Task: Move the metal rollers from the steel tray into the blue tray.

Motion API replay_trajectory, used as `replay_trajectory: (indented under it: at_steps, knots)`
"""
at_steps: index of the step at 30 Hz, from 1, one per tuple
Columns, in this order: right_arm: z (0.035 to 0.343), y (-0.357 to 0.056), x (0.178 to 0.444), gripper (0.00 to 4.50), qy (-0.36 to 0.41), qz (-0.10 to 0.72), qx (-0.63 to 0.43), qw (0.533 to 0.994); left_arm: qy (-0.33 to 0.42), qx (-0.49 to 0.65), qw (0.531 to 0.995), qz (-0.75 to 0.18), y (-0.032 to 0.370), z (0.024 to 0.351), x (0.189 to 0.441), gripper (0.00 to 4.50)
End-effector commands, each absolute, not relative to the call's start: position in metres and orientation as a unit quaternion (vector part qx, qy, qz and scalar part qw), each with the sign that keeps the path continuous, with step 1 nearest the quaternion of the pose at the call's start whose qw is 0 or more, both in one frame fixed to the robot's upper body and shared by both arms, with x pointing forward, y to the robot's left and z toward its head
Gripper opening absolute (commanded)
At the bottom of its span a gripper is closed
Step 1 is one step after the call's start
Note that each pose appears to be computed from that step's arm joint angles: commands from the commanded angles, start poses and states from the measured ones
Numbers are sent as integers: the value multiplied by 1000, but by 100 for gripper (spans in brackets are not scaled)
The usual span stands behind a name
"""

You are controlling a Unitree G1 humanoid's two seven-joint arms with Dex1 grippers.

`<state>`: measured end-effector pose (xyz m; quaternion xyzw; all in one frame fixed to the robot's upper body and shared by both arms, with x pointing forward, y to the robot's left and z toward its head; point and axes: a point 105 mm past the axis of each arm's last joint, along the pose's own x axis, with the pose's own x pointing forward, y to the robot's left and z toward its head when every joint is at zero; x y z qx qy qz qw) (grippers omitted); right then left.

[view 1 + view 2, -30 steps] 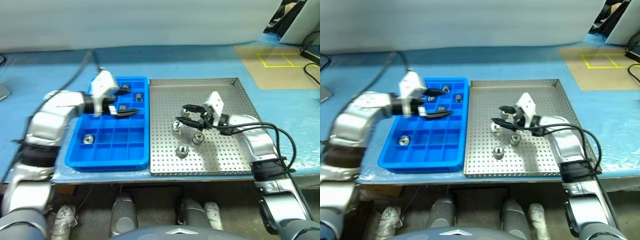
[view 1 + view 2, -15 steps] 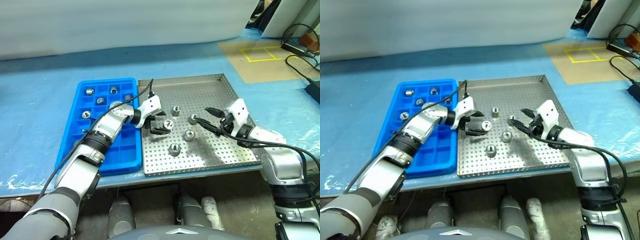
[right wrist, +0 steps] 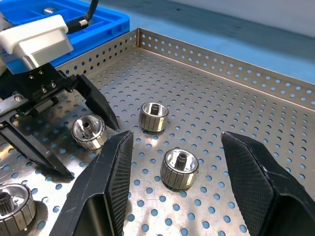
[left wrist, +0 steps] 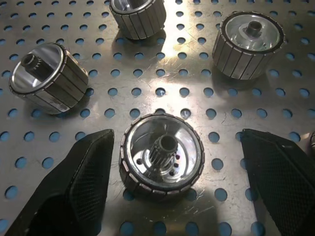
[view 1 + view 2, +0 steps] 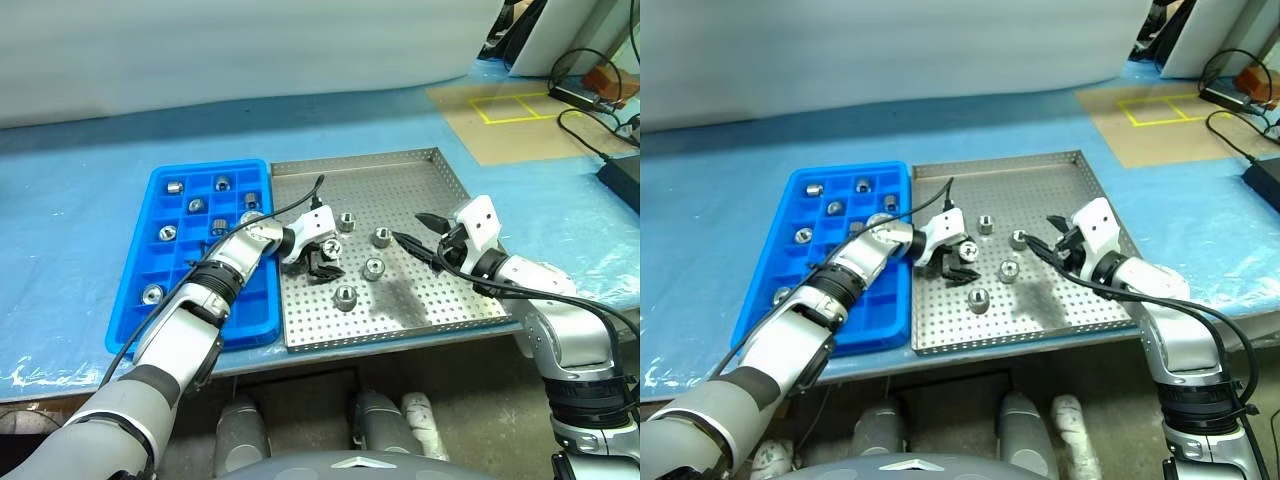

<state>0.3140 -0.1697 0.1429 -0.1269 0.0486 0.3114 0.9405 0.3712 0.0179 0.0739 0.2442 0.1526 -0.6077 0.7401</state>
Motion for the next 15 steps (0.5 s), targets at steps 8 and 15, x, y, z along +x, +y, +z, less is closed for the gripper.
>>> replay_trajectory:
  at_steps: [8, 15]
  knots:
    - [158, -166, 314, 296, 23, 314, -147, 938, 174, 244, 724, -621, 22, 64, 361, 241]
    - [156, -164, 316, 296, 25, 317, -148, 937, 132, 216, 734, -631, 15, 86, 362, 185]
